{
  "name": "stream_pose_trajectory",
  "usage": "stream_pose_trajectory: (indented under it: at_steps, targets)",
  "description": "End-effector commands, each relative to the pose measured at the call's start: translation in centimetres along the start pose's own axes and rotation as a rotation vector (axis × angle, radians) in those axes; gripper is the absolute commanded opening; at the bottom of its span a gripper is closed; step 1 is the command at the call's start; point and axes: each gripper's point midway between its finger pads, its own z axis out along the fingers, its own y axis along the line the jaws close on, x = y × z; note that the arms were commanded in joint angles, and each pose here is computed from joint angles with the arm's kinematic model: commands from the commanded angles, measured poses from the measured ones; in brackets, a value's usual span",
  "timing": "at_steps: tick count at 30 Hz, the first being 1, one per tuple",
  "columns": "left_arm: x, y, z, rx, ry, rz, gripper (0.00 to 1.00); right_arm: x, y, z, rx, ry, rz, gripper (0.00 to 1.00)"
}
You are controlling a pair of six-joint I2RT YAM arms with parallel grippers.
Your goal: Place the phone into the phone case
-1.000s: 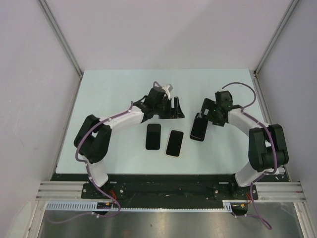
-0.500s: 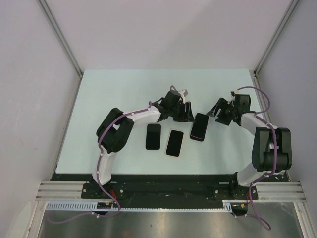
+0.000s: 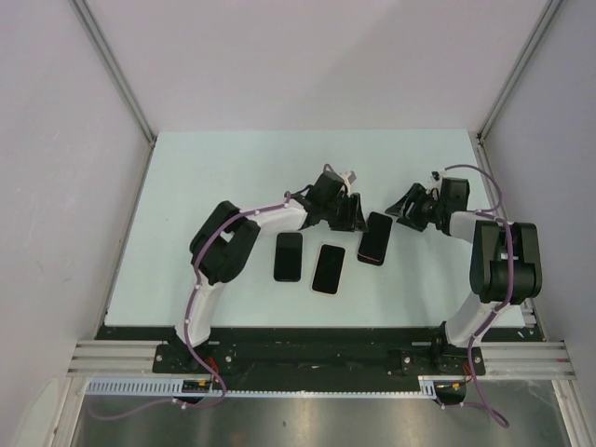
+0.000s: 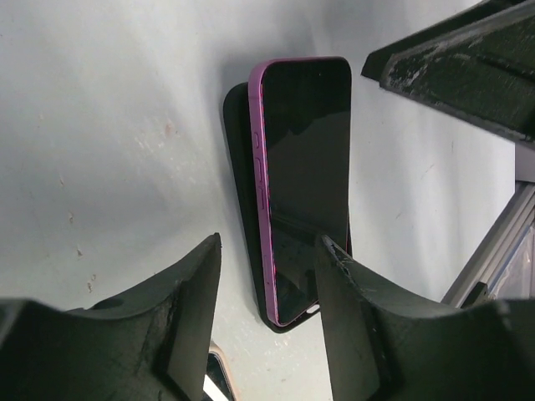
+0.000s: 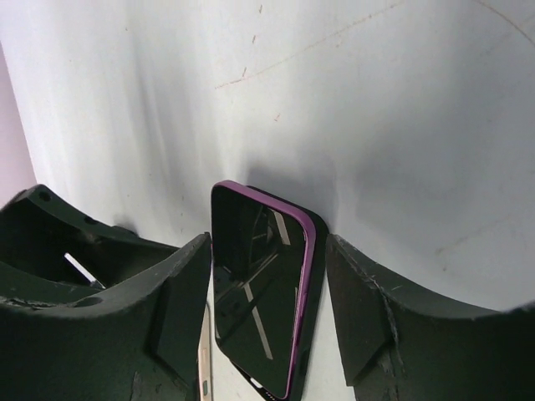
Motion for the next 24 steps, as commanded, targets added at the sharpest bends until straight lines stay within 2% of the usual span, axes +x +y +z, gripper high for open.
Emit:
stream_pose_trajectory:
  at_steps: [1,5,6,7,8,9,12,18,24]
  targets:
    - [-0.8,-2.4,-2.4,0.023,-0.047,0.05,0.52,-2.7,1.3,-0.1,-0.05,-0.077,0.003,0.58]
    - [0.0,-3.3,-4.2,-0.014,-0.063,0.114,0.44,-4.7,0.8,-0.2,0.021,-0.143,0.018,0.46]
    - [0.4,-3.4,-4.4,-0.012,-0.057,0.127,0.28,-4.8,0.6,0.1,0.033,-0.143,0.026,0.39]
    - [0.4,-4.0,-5.1,-0.002,-0.063,0.135,0.19,-5.3,0.8,0.2,0.04,-0.153,0.022,0.36]
    - [0.8,-4.5,-5.3,0.009,-0.061,0.143,0.04,-5.4,0.7,0.4,0.048,-0.152,0.019,0.33]
    - [1.4,-4.6,-5.4,0.015,-0.051,0.147,0.0,-5.5,0.7,0.6,0.061,-0.157,0.012,0.25]
    - [2.3,-5.8,-5.9,0.037,-0.054,0.176,0.0,-5.8,0.6,1.1,0.077,-0.159,0.023,0.06]
    - [4.8,-6.0,-4.8,0.028,-0.016,0.22,0.0,-5.2,0.4,2.9,0.112,-0.118,0.013,0.01]
    - [7.2,-5.5,-3.9,0.023,0.006,0.246,0.0,-3.7,0.9,4.5,0.148,-0.087,-0.045,0.0]
